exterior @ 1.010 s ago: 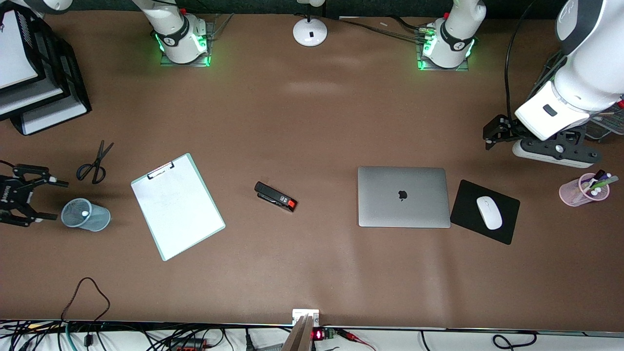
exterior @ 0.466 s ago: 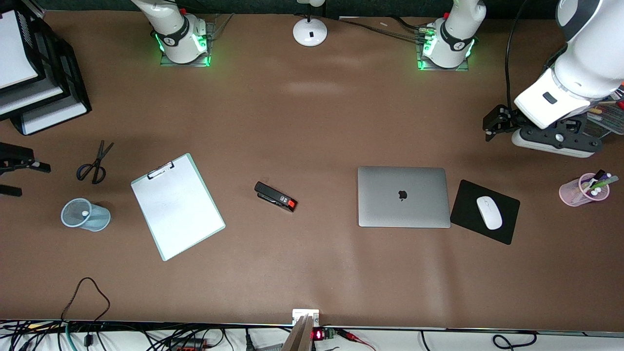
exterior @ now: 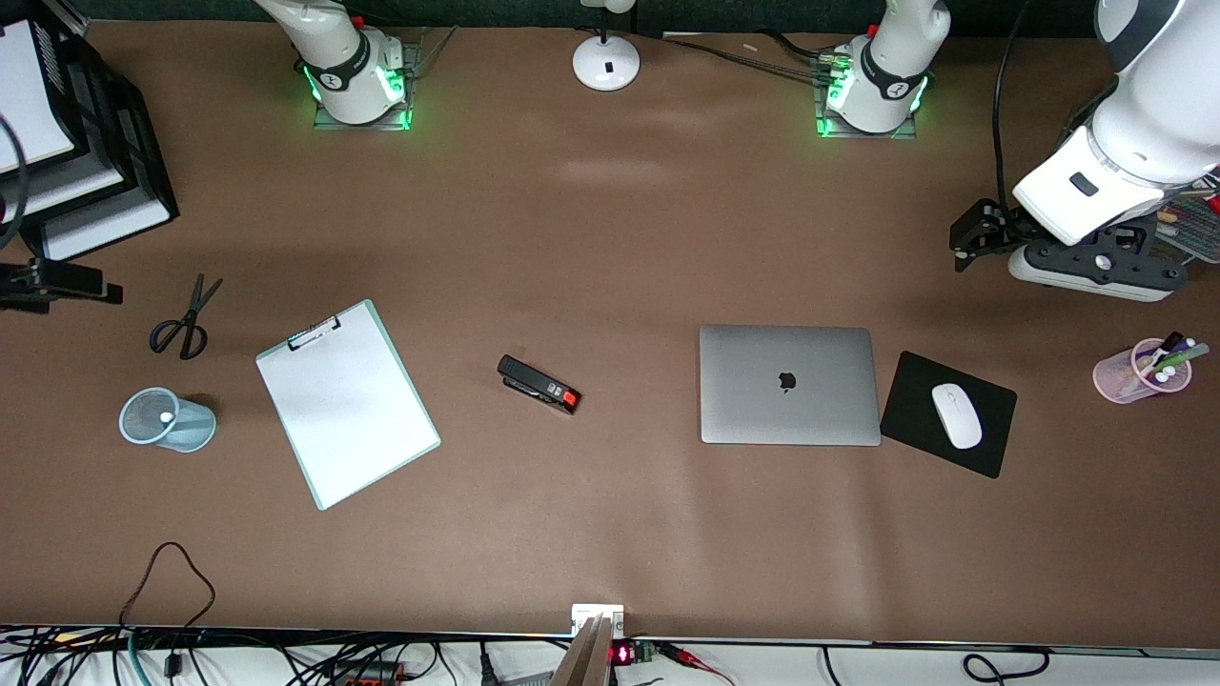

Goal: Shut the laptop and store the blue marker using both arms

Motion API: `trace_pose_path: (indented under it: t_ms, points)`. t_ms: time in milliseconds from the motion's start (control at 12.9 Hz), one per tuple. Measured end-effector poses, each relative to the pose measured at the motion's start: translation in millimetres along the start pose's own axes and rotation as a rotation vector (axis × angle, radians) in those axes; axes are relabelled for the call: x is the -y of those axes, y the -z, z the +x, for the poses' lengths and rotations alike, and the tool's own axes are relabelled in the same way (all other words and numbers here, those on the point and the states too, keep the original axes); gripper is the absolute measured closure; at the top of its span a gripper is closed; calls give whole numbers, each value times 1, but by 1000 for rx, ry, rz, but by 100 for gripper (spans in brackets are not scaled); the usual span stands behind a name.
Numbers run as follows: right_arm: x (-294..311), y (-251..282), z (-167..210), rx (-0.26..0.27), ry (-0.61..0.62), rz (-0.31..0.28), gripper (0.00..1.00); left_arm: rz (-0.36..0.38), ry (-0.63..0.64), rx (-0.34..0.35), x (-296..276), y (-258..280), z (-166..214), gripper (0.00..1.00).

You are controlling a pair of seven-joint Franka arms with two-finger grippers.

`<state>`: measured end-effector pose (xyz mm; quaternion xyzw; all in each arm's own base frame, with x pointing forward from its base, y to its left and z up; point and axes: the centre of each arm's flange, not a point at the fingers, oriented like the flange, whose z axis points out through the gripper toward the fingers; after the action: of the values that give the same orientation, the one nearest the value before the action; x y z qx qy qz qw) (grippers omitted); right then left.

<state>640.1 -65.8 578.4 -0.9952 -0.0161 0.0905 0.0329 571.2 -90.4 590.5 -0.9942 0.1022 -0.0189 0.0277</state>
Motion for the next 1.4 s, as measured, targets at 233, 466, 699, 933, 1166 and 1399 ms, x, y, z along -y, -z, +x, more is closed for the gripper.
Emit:
trace_pose_path:
  t_ms: [233,466,699,933,1166,1399]
  points:
    - [3,14,-13,-8,-40,-51,0,0,3,12,0,-1,-2,0]
    - [0,20,-23,-39,-49,-60,0,0,3,18,0,-1,-2,0]
    - [1,17,-23,-51,-46,-61,0,0,3,27,0,-2,-3,0]
    - [7,16,-21,-56,-35,-61,0,0,3,32,0,-2,-4,0]
    - [16,17,-20,-62,-23,-63,0,0,4,34,0,-2,-4,0]
    - [20,20,-21,-70,-15,-65,0,0,4,34,0,-2,-4,0]
